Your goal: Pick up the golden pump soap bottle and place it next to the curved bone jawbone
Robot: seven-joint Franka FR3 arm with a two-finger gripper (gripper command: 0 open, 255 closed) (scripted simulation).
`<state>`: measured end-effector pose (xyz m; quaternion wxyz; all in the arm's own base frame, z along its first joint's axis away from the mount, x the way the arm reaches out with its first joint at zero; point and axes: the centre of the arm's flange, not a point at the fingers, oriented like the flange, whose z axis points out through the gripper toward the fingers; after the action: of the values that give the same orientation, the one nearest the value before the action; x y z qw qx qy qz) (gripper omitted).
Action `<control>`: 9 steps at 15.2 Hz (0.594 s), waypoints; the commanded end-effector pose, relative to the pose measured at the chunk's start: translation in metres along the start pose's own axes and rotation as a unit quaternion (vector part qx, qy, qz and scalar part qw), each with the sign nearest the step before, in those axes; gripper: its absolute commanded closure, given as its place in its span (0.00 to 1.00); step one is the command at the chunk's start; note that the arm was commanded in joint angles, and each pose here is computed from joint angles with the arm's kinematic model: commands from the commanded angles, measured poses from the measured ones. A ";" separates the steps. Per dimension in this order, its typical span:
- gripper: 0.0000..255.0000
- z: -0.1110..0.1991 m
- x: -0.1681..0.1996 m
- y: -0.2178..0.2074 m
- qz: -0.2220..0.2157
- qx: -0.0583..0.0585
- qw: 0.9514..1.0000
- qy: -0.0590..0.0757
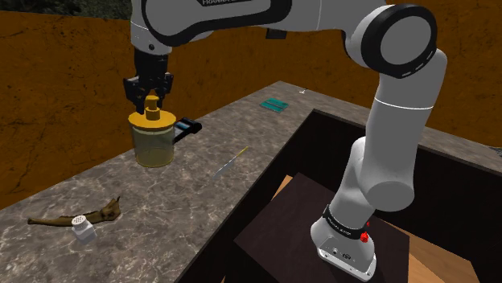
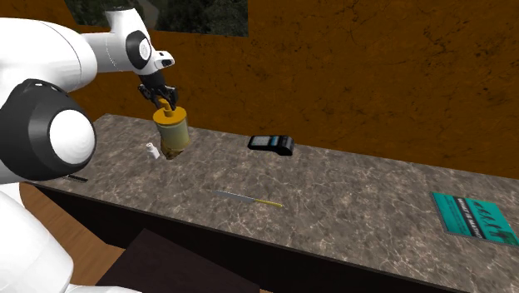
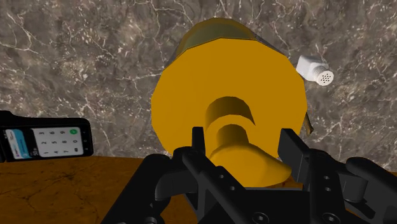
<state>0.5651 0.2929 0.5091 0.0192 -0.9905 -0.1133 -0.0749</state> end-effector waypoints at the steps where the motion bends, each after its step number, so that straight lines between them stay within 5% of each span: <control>1: 1.00 0.010 -0.001 0.000 0.000 0.000 1.000 0.001; 9: 1.00 0.051 -0.008 0.001 0.000 0.000 1.000 0.001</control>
<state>0.5657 0.2930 0.4619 0.0192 -0.9906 -0.1132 -0.0749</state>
